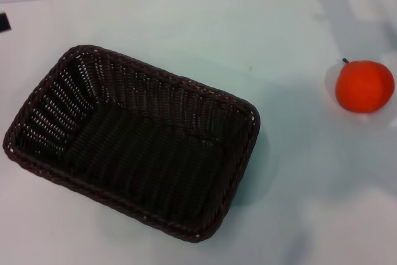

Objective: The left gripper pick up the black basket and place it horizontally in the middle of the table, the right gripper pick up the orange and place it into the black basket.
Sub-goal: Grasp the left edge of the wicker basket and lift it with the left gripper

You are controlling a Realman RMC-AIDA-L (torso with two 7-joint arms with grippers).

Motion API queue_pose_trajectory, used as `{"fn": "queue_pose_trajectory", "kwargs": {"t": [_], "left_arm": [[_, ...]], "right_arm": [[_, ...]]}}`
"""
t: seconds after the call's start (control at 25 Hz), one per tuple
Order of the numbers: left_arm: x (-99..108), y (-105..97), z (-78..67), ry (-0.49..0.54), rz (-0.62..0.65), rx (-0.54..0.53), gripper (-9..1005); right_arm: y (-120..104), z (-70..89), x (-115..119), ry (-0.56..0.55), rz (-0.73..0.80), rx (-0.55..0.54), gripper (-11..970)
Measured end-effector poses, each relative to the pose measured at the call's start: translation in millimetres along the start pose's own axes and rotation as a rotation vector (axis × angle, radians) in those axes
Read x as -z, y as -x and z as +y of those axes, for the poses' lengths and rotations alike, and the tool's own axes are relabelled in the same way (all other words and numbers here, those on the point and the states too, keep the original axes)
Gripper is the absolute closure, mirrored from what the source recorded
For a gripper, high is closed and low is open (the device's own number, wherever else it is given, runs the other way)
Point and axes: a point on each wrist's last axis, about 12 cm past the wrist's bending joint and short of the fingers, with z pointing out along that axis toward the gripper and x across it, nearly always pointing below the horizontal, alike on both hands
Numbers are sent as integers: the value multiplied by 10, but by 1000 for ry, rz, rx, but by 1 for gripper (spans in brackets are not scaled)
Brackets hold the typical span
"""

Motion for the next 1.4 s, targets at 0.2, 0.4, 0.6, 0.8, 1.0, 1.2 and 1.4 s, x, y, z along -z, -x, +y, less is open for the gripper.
{"fn": "queue_pose_trajectory", "kwargs": {"t": [0.2, 0.4, 0.6, 0.8, 1.0, 1.2, 1.4], "left_arm": [[-204, 268, -115, 125, 299, 33, 113], [-443, 286, -151, 190, 465, 42, 114], [-692, 270, -188, 250, 584, 9, 116], [-868, 243, -228, 297, 683, -29, 117], [-972, 220, -258, 326, 741, -56, 118], [-1040, 179, -282, 336, 772, -78, 120], [-1096, 100, -291, 349, 804, -82, 207]], "right_arm": [[24, 19, -3, 20, -18, -2, 227], [26, 24, -7, 26, -20, -3, 227], [27, 30, -7, 31, -21, -5, 228], [39, 52, 6, 48, -29, -7, 228], [47, 64, 13, 58, -35, -9, 228], [48, 81, 18, 69, -36, -11, 226], [52, 99, 32, 77, -43, -20, 226]]}}
